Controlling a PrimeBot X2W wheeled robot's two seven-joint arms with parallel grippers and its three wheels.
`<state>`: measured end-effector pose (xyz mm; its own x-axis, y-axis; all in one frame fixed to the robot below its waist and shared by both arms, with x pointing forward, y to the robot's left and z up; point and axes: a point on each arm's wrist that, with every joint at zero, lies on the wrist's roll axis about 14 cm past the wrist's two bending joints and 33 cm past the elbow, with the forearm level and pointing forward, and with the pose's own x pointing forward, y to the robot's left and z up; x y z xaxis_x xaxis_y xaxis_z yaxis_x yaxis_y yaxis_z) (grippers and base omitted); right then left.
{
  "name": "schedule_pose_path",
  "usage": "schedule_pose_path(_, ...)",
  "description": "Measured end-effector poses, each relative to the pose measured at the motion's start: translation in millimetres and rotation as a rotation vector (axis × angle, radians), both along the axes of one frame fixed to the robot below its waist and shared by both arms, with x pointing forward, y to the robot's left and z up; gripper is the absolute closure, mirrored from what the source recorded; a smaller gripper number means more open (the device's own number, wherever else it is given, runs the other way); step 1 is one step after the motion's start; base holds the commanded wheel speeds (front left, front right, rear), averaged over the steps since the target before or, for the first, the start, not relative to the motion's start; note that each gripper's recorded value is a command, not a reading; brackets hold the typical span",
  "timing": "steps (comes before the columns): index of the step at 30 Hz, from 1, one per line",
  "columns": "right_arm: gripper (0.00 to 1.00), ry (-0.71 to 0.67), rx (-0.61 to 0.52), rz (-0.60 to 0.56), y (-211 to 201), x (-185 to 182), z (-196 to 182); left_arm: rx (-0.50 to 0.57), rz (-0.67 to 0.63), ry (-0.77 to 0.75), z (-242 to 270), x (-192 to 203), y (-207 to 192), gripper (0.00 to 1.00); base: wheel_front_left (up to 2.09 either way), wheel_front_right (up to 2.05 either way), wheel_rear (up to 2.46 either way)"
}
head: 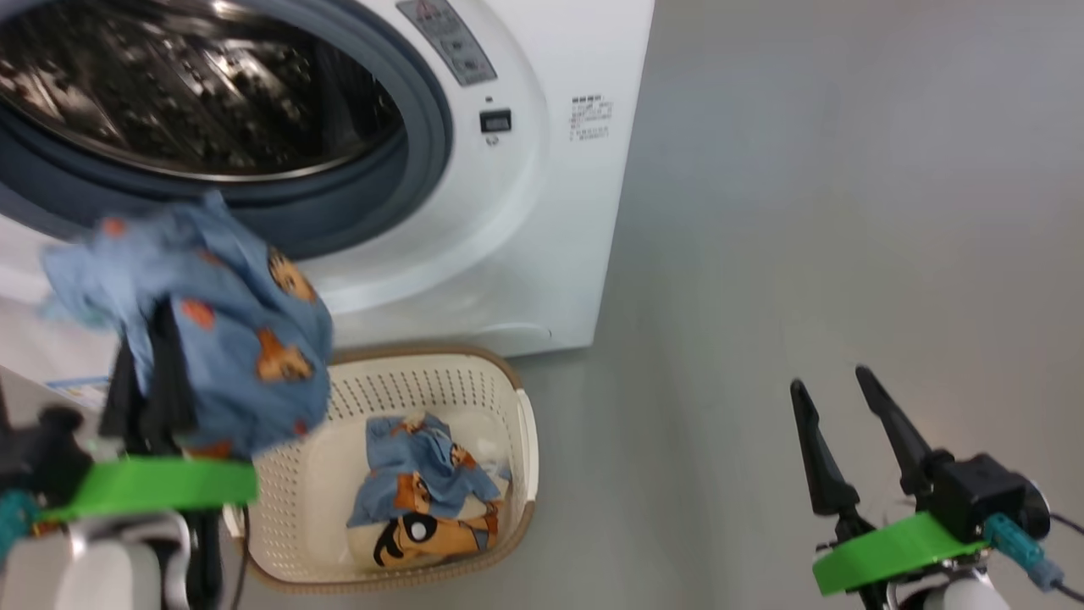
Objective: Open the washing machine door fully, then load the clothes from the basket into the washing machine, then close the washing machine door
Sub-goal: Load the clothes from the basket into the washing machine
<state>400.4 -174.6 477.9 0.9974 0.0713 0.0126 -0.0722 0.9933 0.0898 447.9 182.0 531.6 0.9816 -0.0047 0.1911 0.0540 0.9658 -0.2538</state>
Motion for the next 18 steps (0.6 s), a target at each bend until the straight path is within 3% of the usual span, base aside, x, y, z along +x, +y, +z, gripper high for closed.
schedule_pose_path(18, 0.00, 0.092, -0.014, -0.029, -13, 37, -44, 0.041, -0.065, -0.009, -23, 130, -16, 1.00, 0.00, 0.00, 0.00)
